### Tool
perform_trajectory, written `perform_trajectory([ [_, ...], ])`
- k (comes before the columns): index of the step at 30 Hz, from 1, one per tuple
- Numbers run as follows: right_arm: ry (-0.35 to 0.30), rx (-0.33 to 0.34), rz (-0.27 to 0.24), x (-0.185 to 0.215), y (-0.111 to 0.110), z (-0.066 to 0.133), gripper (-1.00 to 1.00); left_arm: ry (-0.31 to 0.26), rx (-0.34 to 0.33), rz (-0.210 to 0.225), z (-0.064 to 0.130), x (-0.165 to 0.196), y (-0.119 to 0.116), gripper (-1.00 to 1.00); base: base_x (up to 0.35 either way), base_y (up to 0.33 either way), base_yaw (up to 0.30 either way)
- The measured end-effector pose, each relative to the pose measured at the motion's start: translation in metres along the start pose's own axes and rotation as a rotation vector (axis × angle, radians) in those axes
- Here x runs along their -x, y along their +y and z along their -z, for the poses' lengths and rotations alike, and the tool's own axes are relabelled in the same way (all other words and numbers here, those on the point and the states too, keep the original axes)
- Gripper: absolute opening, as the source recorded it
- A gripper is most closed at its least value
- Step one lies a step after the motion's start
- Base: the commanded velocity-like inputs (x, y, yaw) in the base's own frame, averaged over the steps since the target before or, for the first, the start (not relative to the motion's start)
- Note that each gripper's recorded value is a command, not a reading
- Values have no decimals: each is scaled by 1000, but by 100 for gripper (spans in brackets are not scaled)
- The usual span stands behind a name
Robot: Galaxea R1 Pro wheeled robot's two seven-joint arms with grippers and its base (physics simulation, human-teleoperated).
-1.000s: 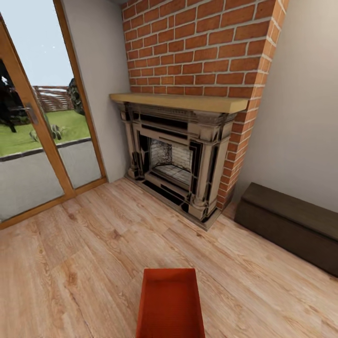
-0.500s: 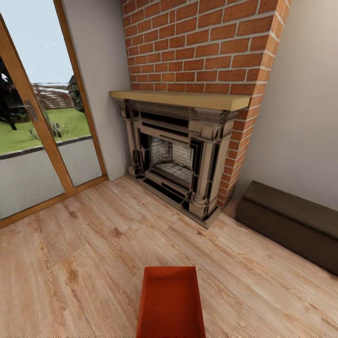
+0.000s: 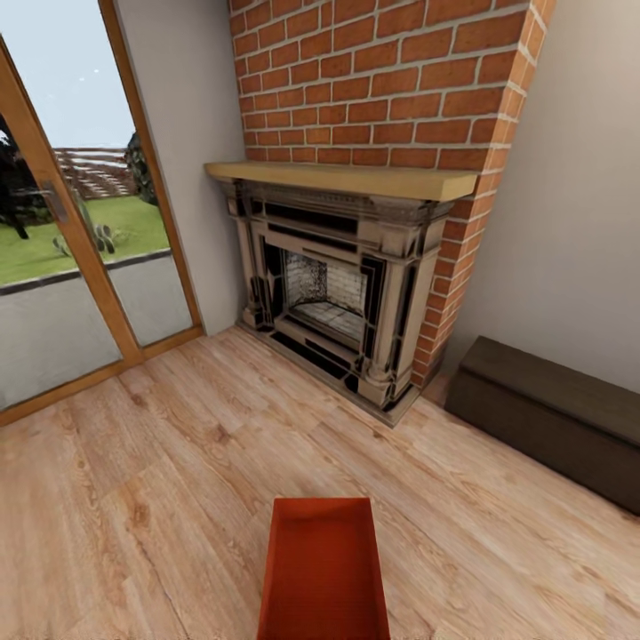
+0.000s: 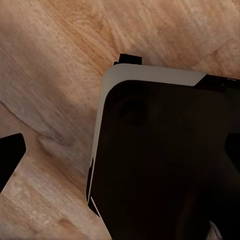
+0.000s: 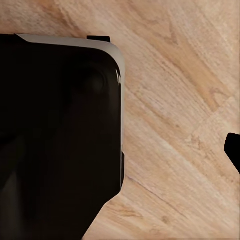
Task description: Move the two storage containers from the living room to the garage. In the garage, place one container on the floor and stack the other container on top of it (either order is fine).
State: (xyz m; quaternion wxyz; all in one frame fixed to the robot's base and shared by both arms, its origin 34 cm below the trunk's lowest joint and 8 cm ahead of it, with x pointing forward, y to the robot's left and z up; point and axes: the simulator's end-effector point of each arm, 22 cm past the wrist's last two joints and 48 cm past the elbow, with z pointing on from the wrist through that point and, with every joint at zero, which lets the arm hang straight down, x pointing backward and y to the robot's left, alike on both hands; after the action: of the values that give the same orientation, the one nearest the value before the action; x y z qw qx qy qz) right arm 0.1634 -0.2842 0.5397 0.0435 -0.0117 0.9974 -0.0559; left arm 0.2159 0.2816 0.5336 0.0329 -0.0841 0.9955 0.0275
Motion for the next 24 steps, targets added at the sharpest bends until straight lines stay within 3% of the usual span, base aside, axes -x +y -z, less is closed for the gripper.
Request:
perform_trajectory([
  [24,45,9,23,-16,6,1,100,38,7,-2,-2,-15,3,100,0,0,0],
])
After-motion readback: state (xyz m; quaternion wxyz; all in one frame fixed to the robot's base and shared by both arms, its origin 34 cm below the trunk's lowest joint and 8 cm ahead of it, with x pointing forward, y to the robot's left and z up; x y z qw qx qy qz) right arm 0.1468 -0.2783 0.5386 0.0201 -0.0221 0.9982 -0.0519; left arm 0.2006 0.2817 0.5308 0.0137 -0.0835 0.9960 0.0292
